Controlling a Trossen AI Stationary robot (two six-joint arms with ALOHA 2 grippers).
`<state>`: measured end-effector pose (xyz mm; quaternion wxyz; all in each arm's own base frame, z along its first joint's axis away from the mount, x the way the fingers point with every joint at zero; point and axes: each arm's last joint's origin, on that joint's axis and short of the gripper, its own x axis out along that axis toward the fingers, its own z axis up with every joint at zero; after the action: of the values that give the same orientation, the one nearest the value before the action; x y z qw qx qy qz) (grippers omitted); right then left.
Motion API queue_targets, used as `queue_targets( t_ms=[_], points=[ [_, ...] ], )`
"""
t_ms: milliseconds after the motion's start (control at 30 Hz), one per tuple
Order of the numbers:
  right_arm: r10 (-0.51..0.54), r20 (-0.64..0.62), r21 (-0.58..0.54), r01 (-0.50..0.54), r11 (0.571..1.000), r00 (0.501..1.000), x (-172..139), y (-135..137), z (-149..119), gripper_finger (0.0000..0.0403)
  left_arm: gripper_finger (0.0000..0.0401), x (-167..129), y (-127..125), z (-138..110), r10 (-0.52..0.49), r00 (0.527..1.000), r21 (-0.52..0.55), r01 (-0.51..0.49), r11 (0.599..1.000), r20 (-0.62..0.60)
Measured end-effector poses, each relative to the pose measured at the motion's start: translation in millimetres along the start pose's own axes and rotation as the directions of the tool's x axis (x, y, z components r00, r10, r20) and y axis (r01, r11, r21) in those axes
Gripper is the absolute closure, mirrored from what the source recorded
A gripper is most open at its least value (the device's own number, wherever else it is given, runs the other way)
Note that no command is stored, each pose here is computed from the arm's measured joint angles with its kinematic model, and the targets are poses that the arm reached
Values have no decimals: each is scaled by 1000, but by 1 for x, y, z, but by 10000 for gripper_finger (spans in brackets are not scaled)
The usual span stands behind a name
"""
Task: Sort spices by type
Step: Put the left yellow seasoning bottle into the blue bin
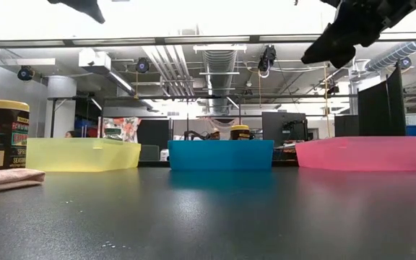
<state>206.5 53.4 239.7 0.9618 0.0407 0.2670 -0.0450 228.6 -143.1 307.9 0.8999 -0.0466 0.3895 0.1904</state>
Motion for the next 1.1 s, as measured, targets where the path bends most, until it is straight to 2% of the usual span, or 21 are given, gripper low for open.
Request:
queue_targets(
  t_ms=[100, 233, 500, 633, 800, 933, 1100],
  points=[
    [4, -10, -6, -4, 1000, 1000, 2, 2, -2, 351, 133, 1, 0, -1, 82, 993, 73, -76, 994, -83],
    [2, -21, -22, -3, 1000, 1000, 4, 3, -3, 363, 137, -2, 4, -4, 110, 974, 99, -92, 991, -197],
    [1, -26, -49, -2, 999, 1000, 8, 3, -5, 357, 160, -23, 30, -14, 121, 908, 24, -121, 992, -402],
    [0, -27, -67, -1, 998, 1000, 9, 4, -5, 350, 169, -34, 44, -15, 147, 893, 25, -151, 988, -426],
    [1, -22, -66, -3, 998, 1000, 9, 4, -4, 344, 176, -40, 53, -18, 130, 897, 14, -137, 990, -422],
    [1, -22, -67, -3, 998, 1000, 9, 4, -4, 339, 183, -38, 64, -30, 133, 888, 24, -137, 990, -439],
    [1, -22, -67, -3, 998, 1000, 9, 4, -4, 337, 192, -31, 74, -50, 52, 877, -51, -87, 995, -478]
  ],
)
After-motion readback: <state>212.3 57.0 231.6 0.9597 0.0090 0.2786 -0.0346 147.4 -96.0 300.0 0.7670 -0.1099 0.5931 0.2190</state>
